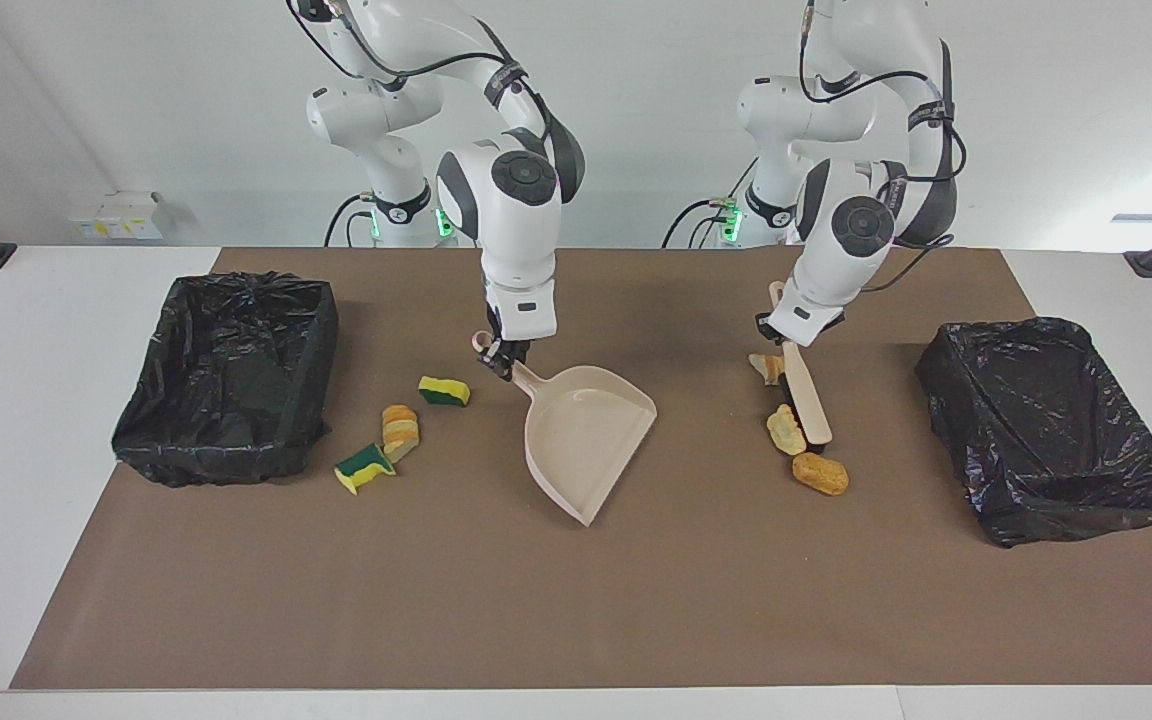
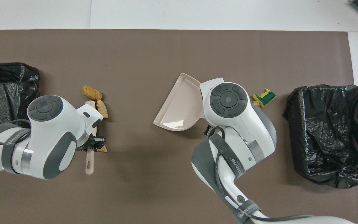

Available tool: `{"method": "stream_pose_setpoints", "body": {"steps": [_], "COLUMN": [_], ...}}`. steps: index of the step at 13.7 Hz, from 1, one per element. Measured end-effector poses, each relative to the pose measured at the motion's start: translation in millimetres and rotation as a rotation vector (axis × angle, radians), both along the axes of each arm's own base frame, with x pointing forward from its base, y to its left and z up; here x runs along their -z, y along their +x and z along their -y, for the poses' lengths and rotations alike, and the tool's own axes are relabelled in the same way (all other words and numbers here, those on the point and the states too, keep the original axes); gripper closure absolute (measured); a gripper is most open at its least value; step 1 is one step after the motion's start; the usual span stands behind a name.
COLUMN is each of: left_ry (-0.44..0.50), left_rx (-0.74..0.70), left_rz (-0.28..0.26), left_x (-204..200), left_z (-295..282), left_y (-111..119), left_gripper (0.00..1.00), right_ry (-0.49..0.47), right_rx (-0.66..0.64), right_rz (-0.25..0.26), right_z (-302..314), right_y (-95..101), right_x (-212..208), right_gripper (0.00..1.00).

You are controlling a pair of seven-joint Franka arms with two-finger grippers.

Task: Sweep and dump trash in bin
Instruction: 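Sweep the bread pieces toward the dustpan with the left gripper's brush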

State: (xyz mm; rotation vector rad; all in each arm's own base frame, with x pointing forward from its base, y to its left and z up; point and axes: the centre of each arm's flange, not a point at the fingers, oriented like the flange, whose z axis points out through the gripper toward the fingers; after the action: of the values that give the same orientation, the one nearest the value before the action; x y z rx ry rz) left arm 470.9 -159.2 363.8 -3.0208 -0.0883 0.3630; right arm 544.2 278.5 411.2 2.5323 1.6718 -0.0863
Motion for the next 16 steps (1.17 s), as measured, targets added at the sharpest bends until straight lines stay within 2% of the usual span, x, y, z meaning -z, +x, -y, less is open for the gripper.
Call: {"method": "stream_pose_setpoints", "body": {"steps": [3,5,8,9,12,16], "left_ry": [-0.006,-0.021,-0.003,-0.004,0.016,0.002], "left_rx": [-0.033,-0.047,0.075,0.126,0.284,0.356], "left_rz": [0.034,0.083,0.151,0.156,0.111,0.04], "left_x": [-24.1,-51.1,-62.3,-62.1,-38.6,1.8], "left_z": [-5.0,-28.4,-79.3,-91.6,-99.7,-81.8], "left_y": [9.7,29.9,55.9,64.8,90.6,94.0], "left_gripper": [0.74,0.74,0.74,0.74,0.74,0.74], "right_ry": [-0.002,0.018,0.036,0.039,0.045,0.044], "right_rx": [-0.128,-0.193,-0.293,-0.316,-0.349,-0.367], "right_rz": [-0.019,0.012,0.046,0.053,0.064,0.056], "right_z": [3.8,0.2,-0.8,-1.0,-6.6,-16.5], "right_y": [-0.8,-0.2,2.5,3.8,5.9,1.2], "right_x": [5.6,11.5,20.2,21.4,31.1,35.8], "right_gripper": [0.69,0.69,0.69,0.69,0.69,0.69]}}
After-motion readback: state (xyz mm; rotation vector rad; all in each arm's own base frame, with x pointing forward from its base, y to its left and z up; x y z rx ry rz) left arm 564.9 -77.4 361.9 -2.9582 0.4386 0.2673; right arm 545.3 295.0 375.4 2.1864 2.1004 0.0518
